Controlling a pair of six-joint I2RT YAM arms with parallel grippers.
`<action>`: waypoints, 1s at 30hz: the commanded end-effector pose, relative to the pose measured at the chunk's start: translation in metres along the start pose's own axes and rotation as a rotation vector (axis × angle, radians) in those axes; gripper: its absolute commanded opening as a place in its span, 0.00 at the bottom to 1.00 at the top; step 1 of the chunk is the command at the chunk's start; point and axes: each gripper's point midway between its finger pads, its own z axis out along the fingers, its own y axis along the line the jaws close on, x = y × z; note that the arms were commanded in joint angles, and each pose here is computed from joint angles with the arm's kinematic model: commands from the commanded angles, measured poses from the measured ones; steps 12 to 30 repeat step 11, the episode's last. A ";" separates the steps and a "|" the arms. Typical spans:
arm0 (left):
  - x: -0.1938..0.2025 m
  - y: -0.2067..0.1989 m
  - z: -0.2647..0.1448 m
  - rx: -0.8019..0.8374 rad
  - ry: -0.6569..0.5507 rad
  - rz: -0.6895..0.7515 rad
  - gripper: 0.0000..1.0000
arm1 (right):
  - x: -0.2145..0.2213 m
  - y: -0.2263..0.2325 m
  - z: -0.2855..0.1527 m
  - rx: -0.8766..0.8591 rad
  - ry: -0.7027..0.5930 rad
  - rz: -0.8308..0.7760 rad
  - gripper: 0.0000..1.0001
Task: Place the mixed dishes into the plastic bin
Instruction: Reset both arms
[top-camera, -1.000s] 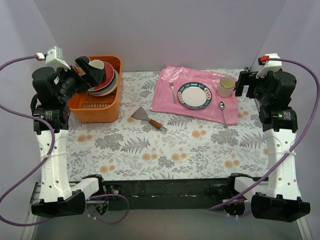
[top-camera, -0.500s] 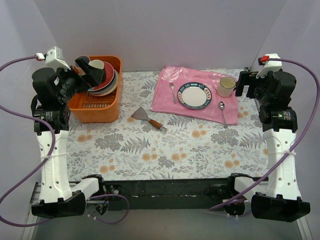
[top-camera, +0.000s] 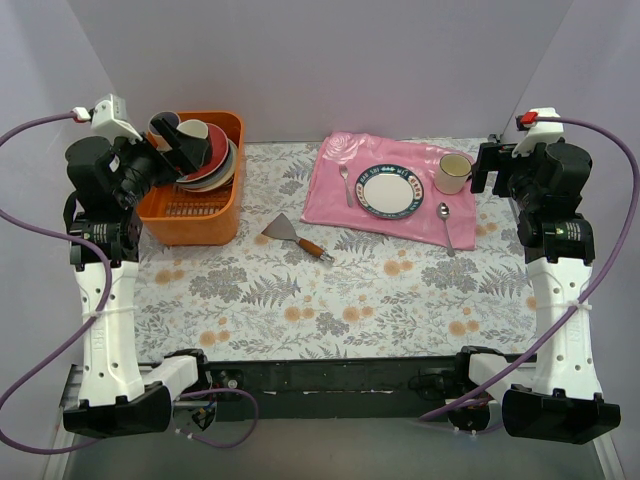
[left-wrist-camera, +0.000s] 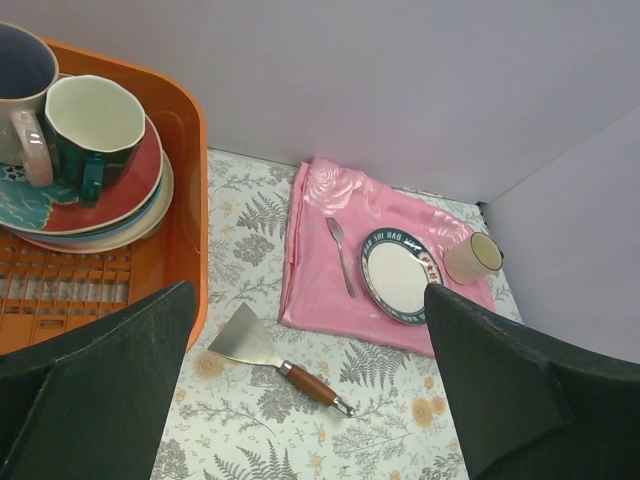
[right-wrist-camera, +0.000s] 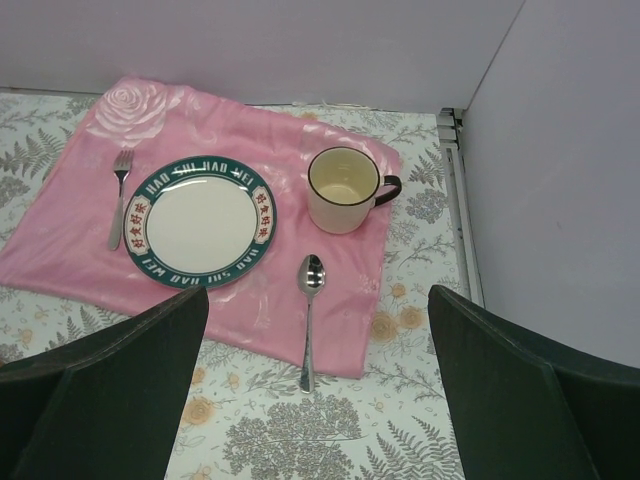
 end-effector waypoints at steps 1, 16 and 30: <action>-0.010 -0.005 -0.007 0.020 -0.054 0.031 0.98 | -0.011 -0.009 -0.004 0.044 -0.047 -0.024 0.98; -0.004 0.000 -0.002 0.031 -0.081 0.030 0.98 | -0.020 -0.006 -0.002 0.013 -0.059 -0.056 0.98; -0.004 0.000 -0.002 0.031 -0.081 0.030 0.98 | -0.020 -0.006 -0.002 0.013 -0.059 -0.056 0.98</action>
